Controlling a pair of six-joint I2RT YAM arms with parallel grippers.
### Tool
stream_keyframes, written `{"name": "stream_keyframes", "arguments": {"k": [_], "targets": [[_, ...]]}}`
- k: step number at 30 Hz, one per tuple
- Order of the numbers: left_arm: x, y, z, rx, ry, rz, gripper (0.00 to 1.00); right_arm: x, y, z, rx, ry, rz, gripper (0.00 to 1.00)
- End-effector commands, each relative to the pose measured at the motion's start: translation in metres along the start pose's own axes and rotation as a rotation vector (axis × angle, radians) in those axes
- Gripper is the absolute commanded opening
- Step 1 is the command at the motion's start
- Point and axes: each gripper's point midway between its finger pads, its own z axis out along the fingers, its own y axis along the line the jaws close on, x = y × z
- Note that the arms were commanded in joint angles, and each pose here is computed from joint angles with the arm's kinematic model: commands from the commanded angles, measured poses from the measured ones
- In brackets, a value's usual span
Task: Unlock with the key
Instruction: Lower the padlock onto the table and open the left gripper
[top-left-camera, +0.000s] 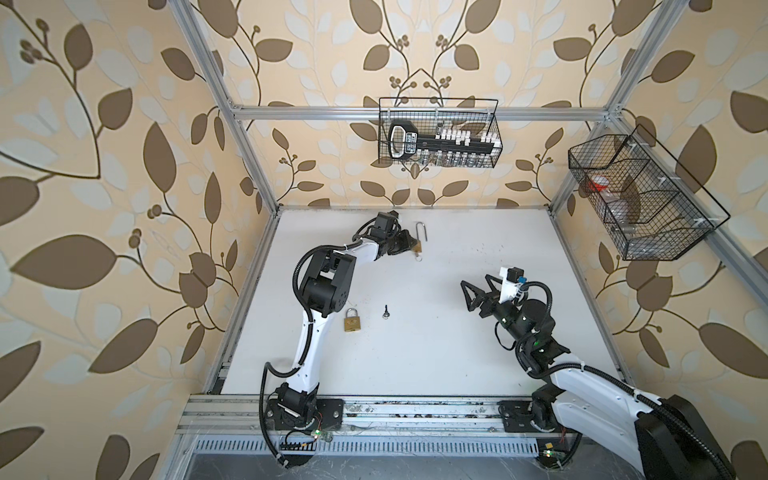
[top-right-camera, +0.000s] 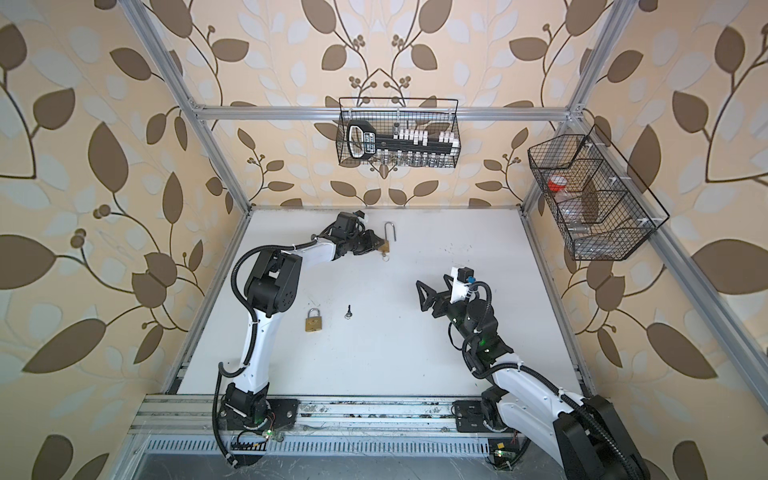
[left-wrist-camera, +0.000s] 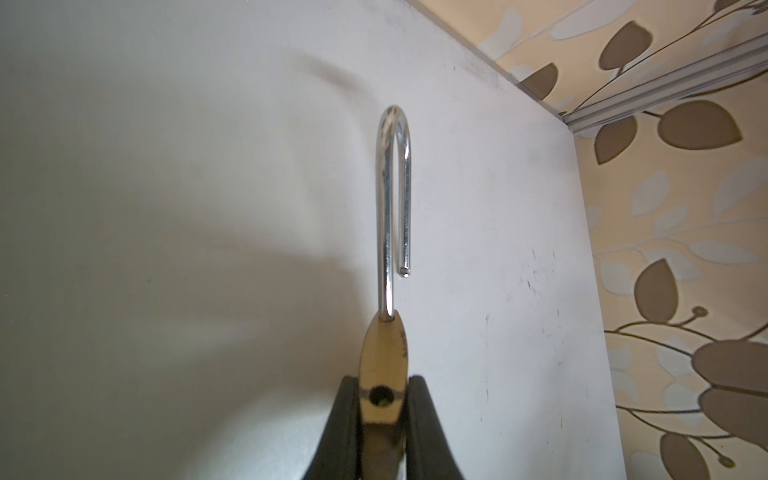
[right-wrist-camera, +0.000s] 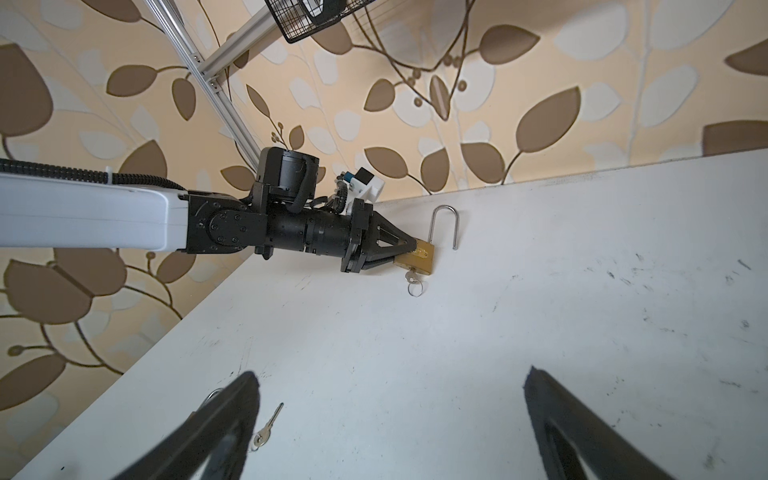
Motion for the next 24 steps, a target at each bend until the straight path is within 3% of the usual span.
{"name": "stream_keyframes", "arguments": {"k": [1,7,14,19,22,24], "targets": [[-0.023,-0.018,-0.013,0.068,-0.039,0.01,0.2,-0.016,0.008,0.004,-0.031,-0.034,-0.01,1.0],[-0.028,-0.004,-0.021,0.061,-0.05,-0.021,0.28,-0.015,0.009,0.004,-0.032,-0.032,-0.013,1.0],[-0.039,0.016,-0.044,-0.12,-0.118,0.053,0.37,-0.015,0.009,0.005,-0.034,-0.03,-0.01,1.0],[-0.05,0.013,-0.108,-0.29,-0.276,0.108,0.45,-0.011,0.001,0.01,0.01,-0.001,-0.008,1.0],[-0.028,0.001,-0.155,-0.336,-0.353,0.136,0.49,0.0,-0.012,0.02,0.088,0.073,-0.003,1.0],[-0.007,-0.004,-0.182,-0.381,-0.39,0.169,0.51,0.008,-0.008,0.028,0.062,0.116,0.002,0.99]]}}
